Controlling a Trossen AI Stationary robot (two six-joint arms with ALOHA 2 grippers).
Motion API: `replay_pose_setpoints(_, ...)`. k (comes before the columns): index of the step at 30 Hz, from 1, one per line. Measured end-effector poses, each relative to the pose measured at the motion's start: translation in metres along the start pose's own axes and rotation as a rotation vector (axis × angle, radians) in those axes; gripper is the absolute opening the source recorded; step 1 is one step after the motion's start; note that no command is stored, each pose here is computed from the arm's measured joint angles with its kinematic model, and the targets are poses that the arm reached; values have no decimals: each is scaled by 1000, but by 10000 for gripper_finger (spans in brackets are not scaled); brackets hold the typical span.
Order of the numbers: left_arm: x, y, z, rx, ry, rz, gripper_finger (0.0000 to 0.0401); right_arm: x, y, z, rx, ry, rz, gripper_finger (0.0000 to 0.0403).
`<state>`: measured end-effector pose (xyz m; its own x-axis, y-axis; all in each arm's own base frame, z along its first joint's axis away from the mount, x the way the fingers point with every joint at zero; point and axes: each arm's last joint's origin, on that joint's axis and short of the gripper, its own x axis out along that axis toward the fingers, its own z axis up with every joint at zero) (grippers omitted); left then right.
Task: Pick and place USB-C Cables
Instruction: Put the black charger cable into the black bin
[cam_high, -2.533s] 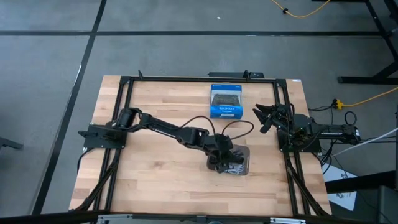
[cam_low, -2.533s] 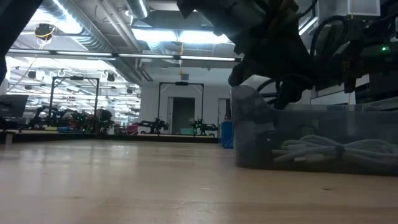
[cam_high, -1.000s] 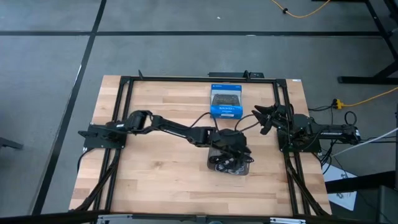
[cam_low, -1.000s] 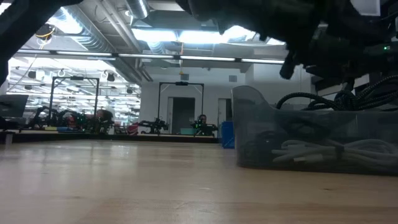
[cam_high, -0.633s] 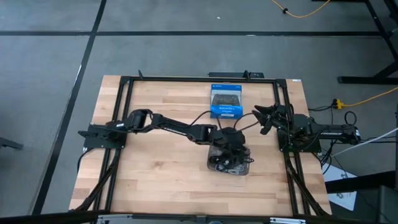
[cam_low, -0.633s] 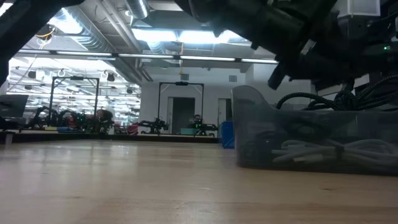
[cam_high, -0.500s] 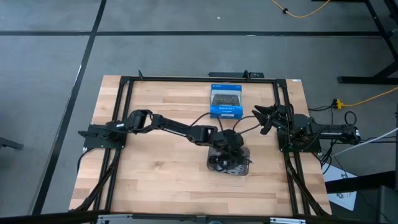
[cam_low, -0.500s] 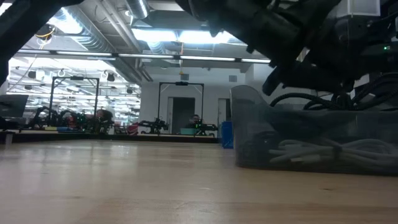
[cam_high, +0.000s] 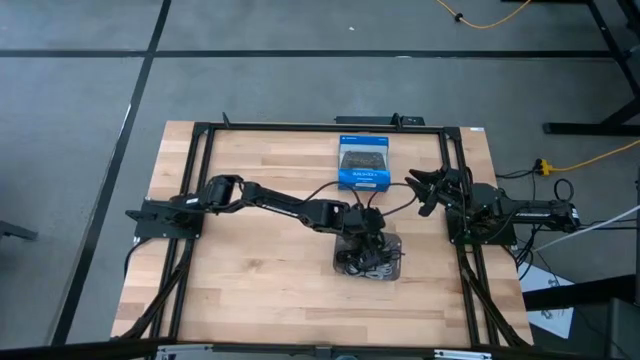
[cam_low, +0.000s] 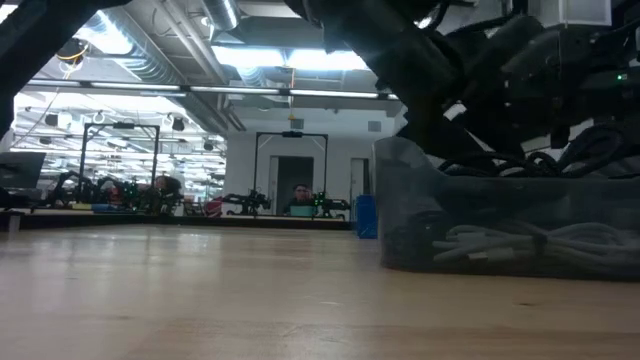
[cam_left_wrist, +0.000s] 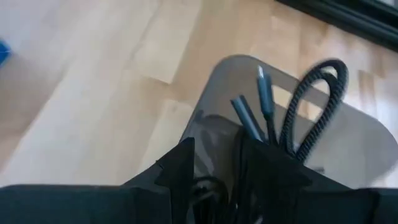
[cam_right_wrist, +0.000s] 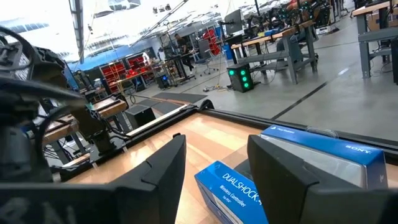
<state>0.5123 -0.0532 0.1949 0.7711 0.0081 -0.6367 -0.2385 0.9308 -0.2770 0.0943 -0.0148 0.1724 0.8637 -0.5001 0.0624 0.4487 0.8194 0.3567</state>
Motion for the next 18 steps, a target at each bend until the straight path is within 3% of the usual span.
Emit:
replay_pose_setpoints(5,-13,-12,17,13,-57,-8,139,0,0,0,-1,0,1,177)
replay_pose_setpoints(11,-39,-47,40,133,-133,-196,139,0,0,0,-29,0,0,177)
replay_pose_setpoints(18,-8,-38,22,132,-56,-265,139,0,0,0,-23,0,0,177)
